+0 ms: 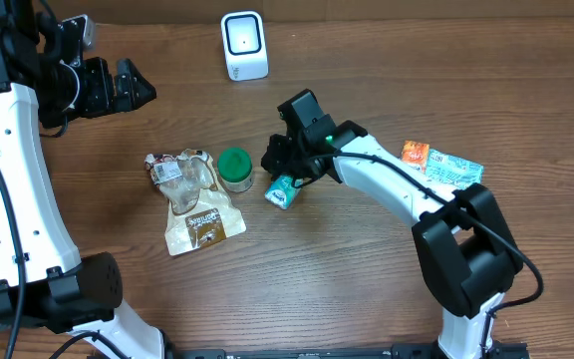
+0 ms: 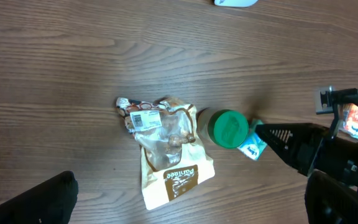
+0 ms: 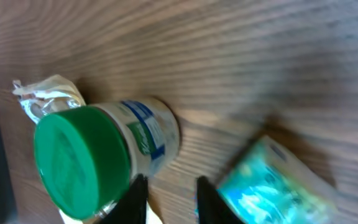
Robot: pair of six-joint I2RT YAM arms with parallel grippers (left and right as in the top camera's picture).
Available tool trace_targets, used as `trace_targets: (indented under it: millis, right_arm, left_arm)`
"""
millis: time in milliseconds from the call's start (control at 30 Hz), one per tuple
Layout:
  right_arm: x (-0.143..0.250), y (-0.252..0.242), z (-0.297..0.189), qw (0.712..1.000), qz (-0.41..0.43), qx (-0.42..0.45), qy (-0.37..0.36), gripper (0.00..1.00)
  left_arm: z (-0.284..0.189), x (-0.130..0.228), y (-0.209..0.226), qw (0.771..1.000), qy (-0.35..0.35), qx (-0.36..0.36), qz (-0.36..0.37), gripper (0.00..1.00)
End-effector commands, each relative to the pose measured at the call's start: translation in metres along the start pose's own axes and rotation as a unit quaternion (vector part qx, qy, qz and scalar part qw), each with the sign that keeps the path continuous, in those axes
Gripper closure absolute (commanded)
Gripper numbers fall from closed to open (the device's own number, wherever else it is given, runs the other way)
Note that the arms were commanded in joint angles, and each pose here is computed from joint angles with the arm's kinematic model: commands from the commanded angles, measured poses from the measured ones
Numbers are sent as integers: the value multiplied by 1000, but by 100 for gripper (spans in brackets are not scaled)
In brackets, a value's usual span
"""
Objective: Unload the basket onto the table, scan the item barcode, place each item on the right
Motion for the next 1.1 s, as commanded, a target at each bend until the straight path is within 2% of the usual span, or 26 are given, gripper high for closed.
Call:
trace_targets:
  millis: [0,167,367,533,733,833,967,1067]
  right_arm:
    - [-2,-4,17,999,41,15,-9,88]
    - [1,-10,29,997,69,21,0,96]
    - [15,-20,29,996,74,43,31,96]
    - [26,-30,23,995,37,47,75,96]
    - [14,-52,-2,991,-44,64,106,96]
    - [0,-53,-22,990,-69,45,117,96]
    - [-12,-51,-56,988,-59,17,140,96]
    - [-8,-53,-75,985,-42,8,169,96]
  left_arm:
    - [-6,0,-6,1000,-10,6,14,0]
    - [-6,0,-6,1000,-10,5,14,0]
    - [-6,0,-6,1000,-10,5,14,1]
    - [-6,0,-6,1000,-10,5,14,1]
    - [-6,0,-6,1000,-10,5,14,0]
    - [-6,0,-6,1000,-10,5,14,1]
    - [-6,0,-6,1000,-10,5,14,0]
    - [-6,0,-6,1000,-10,5,14,1]
Point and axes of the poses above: each gripper's point midway between its finger pads, its own z axis out along the fingers, its own y axis along the line the jaws close on, x = y × z, the point moved 3 cm from there along -z, back along the fingers, and after that the axes turned 6 degrees about -z, right-handed, at the moved point
